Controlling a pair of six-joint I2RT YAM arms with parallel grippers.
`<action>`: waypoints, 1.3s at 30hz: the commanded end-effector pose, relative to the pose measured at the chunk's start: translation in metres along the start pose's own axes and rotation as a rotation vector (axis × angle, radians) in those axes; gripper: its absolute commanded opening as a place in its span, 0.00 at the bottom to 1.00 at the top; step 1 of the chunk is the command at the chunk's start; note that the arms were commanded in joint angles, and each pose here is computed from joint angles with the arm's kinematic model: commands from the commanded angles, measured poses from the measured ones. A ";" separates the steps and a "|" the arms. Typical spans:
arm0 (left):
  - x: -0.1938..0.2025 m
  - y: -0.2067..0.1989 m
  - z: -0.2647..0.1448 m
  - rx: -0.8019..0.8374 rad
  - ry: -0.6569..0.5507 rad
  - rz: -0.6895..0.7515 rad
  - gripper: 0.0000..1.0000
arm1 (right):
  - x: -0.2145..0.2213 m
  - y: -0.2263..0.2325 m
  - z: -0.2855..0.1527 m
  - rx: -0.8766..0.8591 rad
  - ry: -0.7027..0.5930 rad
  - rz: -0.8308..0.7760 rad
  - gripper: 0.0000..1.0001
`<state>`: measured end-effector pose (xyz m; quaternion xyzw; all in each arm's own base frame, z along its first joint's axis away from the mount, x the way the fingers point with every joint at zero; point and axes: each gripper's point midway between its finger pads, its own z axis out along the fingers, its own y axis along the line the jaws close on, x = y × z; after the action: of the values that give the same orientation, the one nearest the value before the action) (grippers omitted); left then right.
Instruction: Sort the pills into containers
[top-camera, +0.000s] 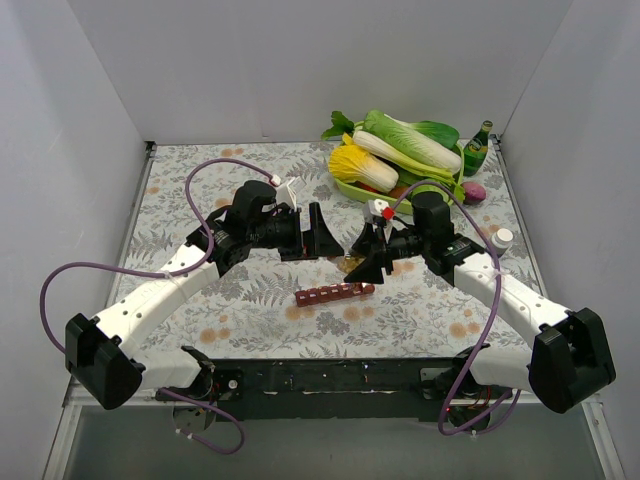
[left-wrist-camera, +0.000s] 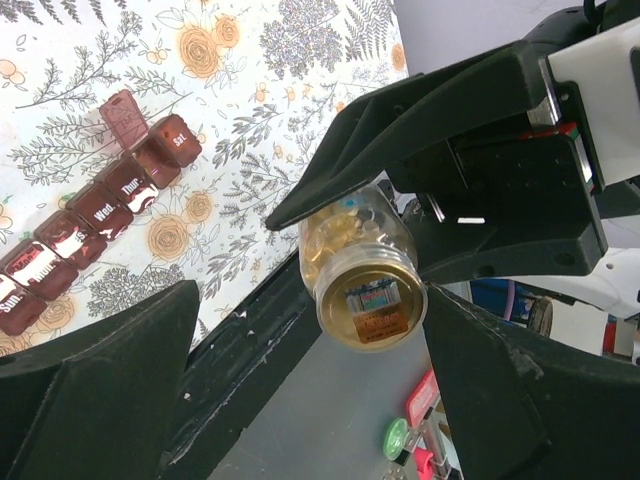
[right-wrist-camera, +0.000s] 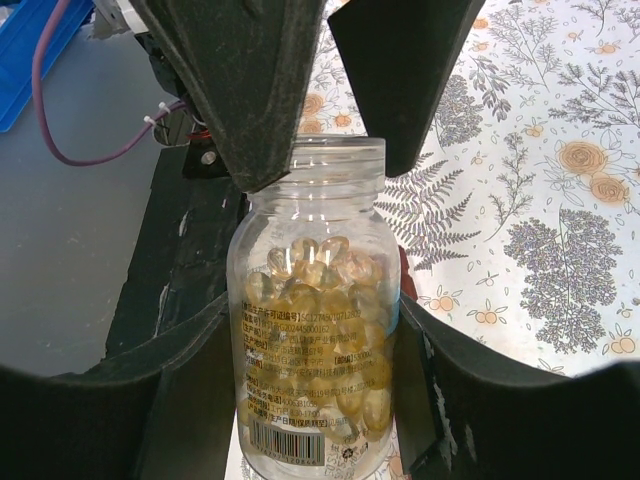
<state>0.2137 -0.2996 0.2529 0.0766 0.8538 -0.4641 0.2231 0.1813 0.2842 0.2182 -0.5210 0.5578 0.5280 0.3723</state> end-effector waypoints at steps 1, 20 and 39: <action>0.008 0.012 -0.006 -0.058 0.014 0.023 0.91 | -0.033 0.000 -0.006 -0.003 -0.057 -0.092 0.01; 0.040 0.017 -0.039 0.019 0.075 0.171 0.94 | -0.037 -0.002 -0.012 0.004 -0.076 -0.076 0.01; -0.025 -0.039 -0.004 0.072 -0.033 0.107 0.92 | -0.034 -0.006 -0.011 0.011 -0.069 -0.072 0.01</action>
<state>0.2199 -0.3089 0.2900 0.1250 0.8228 -0.4961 0.2474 0.1908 0.2781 0.2273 -0.5050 0.5587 0.5355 0.3822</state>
